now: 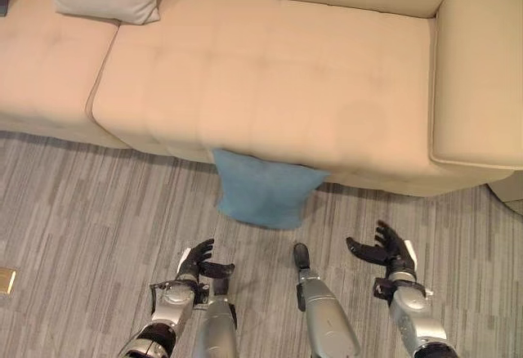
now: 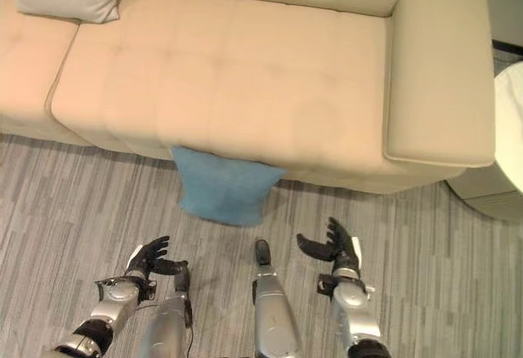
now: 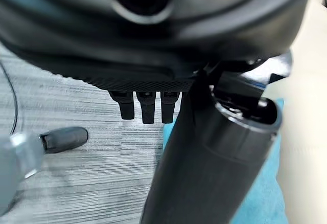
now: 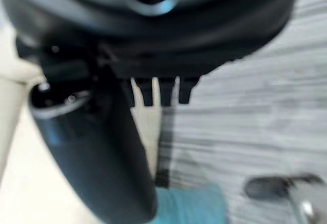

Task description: Pick up all the scattered cushions and arrange them neatly on the sofa.

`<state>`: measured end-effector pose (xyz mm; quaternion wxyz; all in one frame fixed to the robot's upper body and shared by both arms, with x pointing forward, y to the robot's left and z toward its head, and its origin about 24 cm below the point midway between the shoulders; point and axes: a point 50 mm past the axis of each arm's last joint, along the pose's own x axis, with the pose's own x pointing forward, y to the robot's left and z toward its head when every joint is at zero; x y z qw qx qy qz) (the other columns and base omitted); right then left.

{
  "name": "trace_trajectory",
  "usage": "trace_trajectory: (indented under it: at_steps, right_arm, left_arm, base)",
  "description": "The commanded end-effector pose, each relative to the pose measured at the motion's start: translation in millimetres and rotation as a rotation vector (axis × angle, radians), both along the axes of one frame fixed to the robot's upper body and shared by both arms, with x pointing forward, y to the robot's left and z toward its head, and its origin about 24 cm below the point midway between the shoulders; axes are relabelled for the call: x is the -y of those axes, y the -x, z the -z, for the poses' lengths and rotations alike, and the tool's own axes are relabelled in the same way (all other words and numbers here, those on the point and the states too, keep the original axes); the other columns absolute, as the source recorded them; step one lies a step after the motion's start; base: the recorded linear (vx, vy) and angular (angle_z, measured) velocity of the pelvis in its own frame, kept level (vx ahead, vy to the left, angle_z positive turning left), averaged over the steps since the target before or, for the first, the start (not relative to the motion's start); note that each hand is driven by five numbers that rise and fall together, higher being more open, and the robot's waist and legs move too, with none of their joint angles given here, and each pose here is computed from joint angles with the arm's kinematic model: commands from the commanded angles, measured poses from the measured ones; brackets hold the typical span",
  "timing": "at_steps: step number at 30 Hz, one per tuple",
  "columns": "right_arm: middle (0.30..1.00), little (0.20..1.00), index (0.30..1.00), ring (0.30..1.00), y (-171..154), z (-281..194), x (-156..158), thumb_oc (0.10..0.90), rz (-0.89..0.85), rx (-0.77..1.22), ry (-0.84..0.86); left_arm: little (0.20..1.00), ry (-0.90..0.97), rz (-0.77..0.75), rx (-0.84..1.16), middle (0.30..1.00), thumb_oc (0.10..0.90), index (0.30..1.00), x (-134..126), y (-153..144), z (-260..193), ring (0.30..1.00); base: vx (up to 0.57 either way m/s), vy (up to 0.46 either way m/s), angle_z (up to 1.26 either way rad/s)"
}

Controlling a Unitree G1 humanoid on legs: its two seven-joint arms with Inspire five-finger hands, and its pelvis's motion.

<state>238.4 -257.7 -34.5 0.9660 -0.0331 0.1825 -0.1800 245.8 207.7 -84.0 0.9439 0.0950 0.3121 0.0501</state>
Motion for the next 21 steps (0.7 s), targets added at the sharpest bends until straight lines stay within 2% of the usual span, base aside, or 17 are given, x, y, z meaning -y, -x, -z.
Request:
trace_trajectory:
  at_steps: [1, 6, 7, 10, 11, 16, 17, 21]
  right_arm:
    - [0.900, 0.900, 0.900, 0.900, -15, -32, -7, 0.800, -0.032, 0.188, 0.024]
    - [0.900, 0.900, 0.900, 0.900, -40, -51, -20, 0.800, -0.087, 0.261, 0.048]
    - [0.900, 0.900, 0.900, 0.900, -53, -65, -28, 0.800, -0.122, 0.310, 0.067]
    - [0.900, 0.900, 0.900, 0.900, -63, -78, -29, 0.800, -0.121, 0.360, 0.074]
    - [0.900, 0.900, 0.900, 0.900, -74, -94, -30, 0.800, -0.128, 0.415, 0.096]
    - [0.900, 0.900, 0.900, 0.900, -105, -138, -25, 0.800, -0.079, 0.518, 0.156]
    - [0.900, 0.900, 0.900, 0.900, -106, -139, -25, 0.800, -0.078, 0.521, 0.157]
    - [0.900, 0.900, 0.900, 0.900, -127, -173, -30, 0.800, -0.038, 0.578, 0.220]
  left_arm:
    - [0.900, -0.073, -0.056, 0.080, 0.900, 0.800, 0.900, -31, -8, -17, 0.900]
    - [0.900, -0.069, -0.070, 0.140, 0.900, 0.800, 0.900, -35, -18, -29, 0.900]
    - [0.900, -0.066, -0.075, 0.194, 0.900, 0.800, 0.900, -33, -29, -40, 0.900]
    - [0.900, -0.080, -0.069, 0.258, 0.900, 0.800, 0.900, -34, -44, -56, 0.900]
    - [0.900, -0.072, -0.074, 0.339, 0.900, 0.800, 0.900, -30, -61, -76, 0.900]
    - [0.900, -0.082, -0.045, 0.546, 0.900, 0.800, 0.900, -22, -105, -139, 0.900]
    - [0.900, -0.082, -0.045, 0.549, 0.900, 0.800, 0.900, -22, -106, -140, 0.900]
    - [0.900, -0.136, -0.007, 0.712, 0.900, 0.800, 0.900, -15, -133, -200, 0.900]
  base:
    - [0.21, -0.017, 0.07]
    - [0.19, 0.118, -0.11]
    - [0.17, 0.175, -0.84]
    - [0.06, 0.201, -0.84]
    - [0.04, 0.243, -0.35]
    - [0.04, 0.129, -0.21]
    - [-0.03, 0.068, 0.08]
    - [-0.03, 0.056, 0.00]
